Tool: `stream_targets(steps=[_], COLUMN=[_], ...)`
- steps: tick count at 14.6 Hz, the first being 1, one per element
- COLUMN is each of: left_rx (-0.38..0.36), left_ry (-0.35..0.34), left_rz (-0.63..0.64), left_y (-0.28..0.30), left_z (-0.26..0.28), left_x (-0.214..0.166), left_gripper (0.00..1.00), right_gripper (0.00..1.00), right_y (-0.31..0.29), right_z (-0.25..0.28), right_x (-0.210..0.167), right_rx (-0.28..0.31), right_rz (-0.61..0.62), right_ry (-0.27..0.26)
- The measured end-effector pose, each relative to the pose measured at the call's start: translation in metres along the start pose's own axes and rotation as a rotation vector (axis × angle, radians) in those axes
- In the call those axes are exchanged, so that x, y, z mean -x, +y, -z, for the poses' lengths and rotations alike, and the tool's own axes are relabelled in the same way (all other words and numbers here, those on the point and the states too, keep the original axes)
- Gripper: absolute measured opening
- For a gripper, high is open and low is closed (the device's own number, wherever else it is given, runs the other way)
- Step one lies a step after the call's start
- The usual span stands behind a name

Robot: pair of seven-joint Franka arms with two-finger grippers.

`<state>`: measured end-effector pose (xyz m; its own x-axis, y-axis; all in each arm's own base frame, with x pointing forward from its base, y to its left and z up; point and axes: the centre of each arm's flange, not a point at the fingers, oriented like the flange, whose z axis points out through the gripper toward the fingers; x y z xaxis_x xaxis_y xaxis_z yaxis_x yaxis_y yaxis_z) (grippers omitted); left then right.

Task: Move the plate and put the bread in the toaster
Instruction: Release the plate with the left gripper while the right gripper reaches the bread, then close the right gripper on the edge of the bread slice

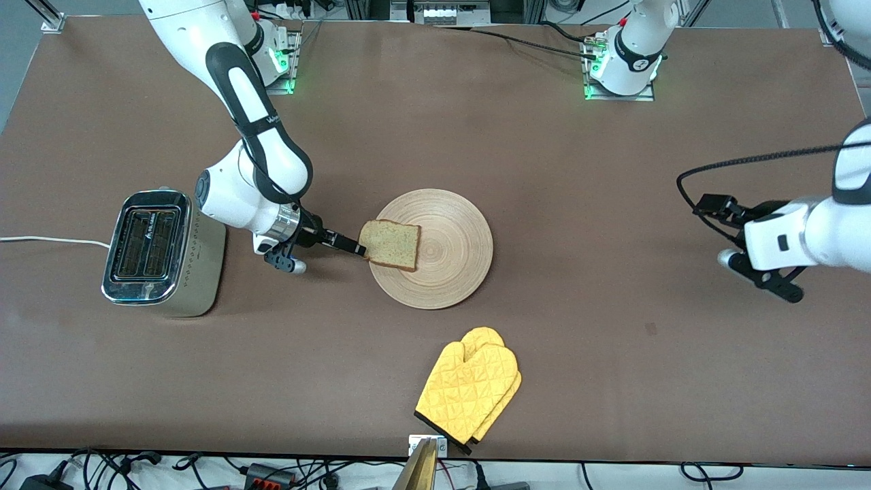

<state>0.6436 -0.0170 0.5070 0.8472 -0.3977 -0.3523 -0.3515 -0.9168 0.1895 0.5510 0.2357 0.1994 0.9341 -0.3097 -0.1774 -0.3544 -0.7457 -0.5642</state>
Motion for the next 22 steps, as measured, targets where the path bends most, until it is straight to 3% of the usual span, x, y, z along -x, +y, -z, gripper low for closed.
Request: stream_targets(steps=[6, 10, 15, 19, 22], left_rx=[-0.095, -0.091, -0.132, -0.135, -0.135], left_ry=[0.041, 0.183, 0.395, 0.409, 0.408], left_rz=[0.205, 0.372, 0.426, 0.424, 0.423], left_y=[0.018, 0.031, 0.027, 0.029, 0.030], left_z=[0.038, 0.047, 0.051, 0.051, 0.050], left_x=[0.049, 0.082, 0.116, 0.118, 0.118], left_gripper=[1.00, 1.00, 1.00, 1.00, 1.00], right_gripper=[1.00, 1.00, 0.97, 0.82, 0.76], right_y=[-0.015, -0.010, -0.002, -0.002, -0.001], right_z=[-0.016, -0.016, -0.021, -0.021, -0.021], right_x=[0.020, 0.017, 0.016, 0.015, 0.015], right_rx=[0.008, 0.011, 0.022, 0.021, 0.021], right_rz=[0.096, 0.140, 0.163, 0.162, 0.162], right_ry=[-0.028, -0.026, -0.032, -0.031, -0.029])
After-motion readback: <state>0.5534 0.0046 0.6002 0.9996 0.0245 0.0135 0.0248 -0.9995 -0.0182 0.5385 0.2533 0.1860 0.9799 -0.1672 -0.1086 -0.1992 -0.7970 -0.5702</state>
